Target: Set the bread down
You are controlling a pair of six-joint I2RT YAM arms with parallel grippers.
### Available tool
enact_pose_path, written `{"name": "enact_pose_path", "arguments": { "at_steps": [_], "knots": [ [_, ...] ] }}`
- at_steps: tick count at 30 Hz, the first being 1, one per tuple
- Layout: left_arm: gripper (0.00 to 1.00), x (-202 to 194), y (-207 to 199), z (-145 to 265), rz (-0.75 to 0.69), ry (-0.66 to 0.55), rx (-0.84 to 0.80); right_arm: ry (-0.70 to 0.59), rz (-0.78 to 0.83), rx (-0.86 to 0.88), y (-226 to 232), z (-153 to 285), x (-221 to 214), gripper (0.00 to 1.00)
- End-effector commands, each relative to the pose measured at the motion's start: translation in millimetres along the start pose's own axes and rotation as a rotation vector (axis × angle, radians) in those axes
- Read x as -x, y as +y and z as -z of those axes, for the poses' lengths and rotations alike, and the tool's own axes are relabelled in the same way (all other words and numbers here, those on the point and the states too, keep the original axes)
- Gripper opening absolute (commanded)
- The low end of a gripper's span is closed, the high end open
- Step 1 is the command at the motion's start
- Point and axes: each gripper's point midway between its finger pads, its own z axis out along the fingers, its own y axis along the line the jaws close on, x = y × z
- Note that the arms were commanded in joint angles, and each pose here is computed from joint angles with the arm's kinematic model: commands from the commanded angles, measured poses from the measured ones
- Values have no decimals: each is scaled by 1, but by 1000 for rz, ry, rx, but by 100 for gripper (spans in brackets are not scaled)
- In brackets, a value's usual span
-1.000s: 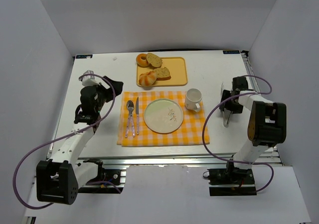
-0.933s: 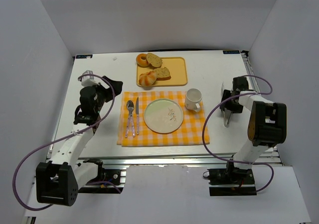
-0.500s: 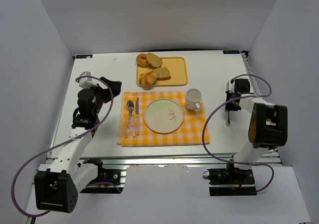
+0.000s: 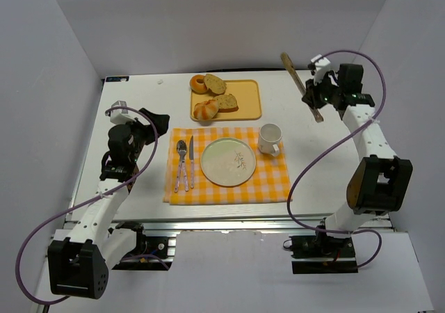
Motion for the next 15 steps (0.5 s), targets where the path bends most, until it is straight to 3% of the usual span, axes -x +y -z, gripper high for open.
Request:
{"name": "enact_pose_path", "arguments": {
  "at_steps": [1,10,15],
  "knots": [
    [98,15,-15,3,-13,-26,-37,-47,149,217,45,-17,31,30],
    [98,19,-13,9,-15,-45,-19,-112,281,304,81,-62,103,41],
    [98,20,-9,12,-21,-50,5,-81,391,323,95,-88,108,41]
  ]
}}
